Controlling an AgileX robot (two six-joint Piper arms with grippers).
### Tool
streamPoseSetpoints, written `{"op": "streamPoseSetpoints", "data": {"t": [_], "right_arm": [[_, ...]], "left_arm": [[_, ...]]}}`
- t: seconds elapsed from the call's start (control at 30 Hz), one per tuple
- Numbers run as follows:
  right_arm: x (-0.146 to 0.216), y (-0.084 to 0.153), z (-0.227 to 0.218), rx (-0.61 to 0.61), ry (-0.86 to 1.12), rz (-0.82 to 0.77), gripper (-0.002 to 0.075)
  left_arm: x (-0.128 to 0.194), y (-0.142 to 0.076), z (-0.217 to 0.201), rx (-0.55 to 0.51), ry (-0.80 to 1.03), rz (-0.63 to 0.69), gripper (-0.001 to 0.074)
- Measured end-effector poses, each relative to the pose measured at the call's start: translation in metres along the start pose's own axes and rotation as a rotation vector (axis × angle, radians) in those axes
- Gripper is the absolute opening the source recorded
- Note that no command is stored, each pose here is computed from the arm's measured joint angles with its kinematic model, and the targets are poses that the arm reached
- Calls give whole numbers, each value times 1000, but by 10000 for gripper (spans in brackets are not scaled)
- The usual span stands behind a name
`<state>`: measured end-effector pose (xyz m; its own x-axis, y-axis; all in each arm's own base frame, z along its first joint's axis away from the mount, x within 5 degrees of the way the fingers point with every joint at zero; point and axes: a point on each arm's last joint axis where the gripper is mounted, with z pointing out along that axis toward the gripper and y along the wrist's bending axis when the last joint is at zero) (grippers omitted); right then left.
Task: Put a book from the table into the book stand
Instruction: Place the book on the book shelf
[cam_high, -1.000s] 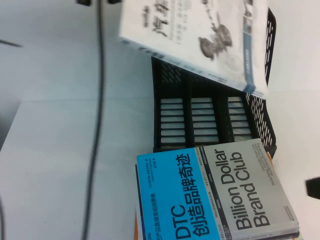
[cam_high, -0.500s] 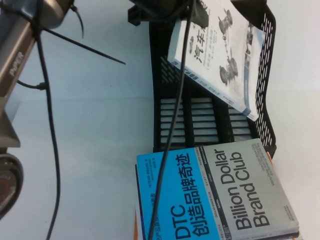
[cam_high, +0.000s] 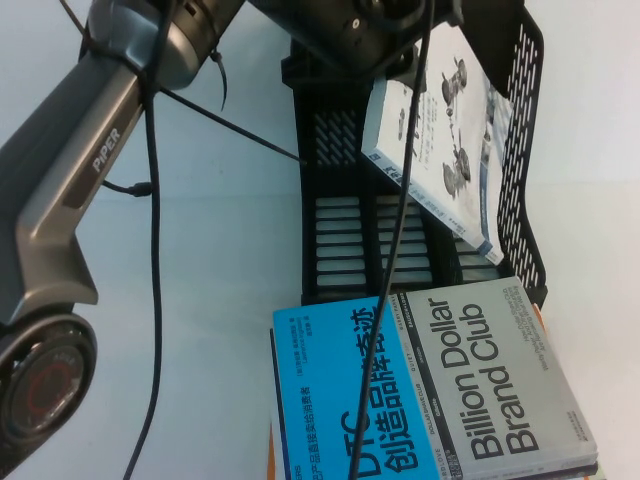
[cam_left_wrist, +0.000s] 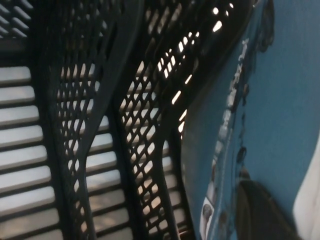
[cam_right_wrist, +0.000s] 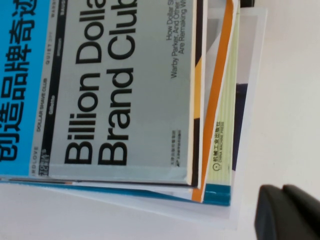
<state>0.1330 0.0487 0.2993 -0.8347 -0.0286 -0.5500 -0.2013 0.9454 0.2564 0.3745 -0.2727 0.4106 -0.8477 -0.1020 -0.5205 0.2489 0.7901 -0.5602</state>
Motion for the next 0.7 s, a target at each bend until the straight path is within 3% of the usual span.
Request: {"op": "streamPoseSetpoints", "data": {"t": [0.2, 0.7], "right_arm": [[-1, 0, 0, 0, -8, 0, -3], [-1, 0, 0, -1, -10, 1, -3]], "left_arm": [[0, 0, 4, -37, -33, -40, 120], [16, -2, 57, -101, -34, -34, 120]]}}
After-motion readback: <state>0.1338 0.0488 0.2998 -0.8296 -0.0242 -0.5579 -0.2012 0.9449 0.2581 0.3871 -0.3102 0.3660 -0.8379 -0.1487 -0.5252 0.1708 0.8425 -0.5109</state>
